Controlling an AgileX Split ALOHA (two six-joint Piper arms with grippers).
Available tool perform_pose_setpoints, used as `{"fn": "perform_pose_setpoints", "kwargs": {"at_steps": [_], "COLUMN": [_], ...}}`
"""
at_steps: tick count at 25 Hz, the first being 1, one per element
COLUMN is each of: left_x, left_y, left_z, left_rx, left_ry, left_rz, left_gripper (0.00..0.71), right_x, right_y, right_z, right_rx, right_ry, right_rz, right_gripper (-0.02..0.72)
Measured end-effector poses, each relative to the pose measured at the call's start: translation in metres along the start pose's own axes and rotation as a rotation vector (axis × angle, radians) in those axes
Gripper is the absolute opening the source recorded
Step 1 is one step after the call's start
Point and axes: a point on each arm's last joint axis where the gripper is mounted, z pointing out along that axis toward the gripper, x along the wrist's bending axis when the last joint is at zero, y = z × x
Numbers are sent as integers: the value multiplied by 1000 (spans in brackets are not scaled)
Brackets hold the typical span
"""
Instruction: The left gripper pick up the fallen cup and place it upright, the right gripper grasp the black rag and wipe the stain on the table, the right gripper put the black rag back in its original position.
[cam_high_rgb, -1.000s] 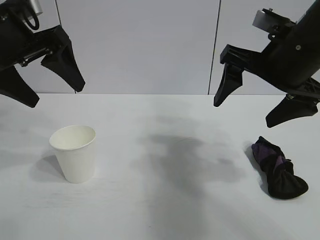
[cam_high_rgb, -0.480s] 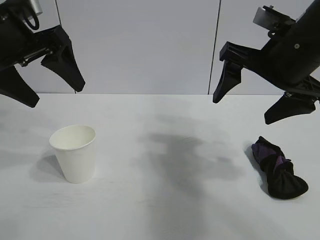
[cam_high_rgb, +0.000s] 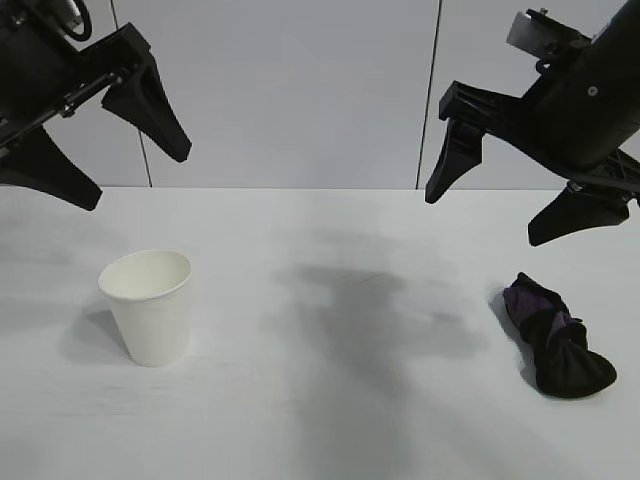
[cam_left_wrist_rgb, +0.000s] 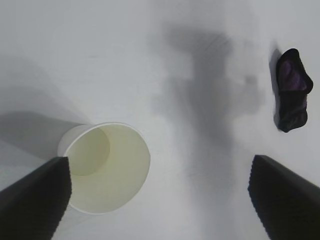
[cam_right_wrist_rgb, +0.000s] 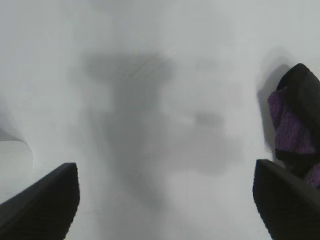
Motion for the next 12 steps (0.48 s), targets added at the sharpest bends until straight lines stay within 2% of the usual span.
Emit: {"fn": "perform_pose_setpoints", "kwargs": {"at_steps": [12], "left_x": [1], "left_y": [1], "left_z": [0], "left_rx": [-16], "left_ry": [10], "left_rz": [4], "left_gripper": [693], "right_x": [0], "right_y": [0], "right_z": [0], "right_rx": [-1], "right_ry": [1], "right_rz": [1], "right_gripper": [652]}}
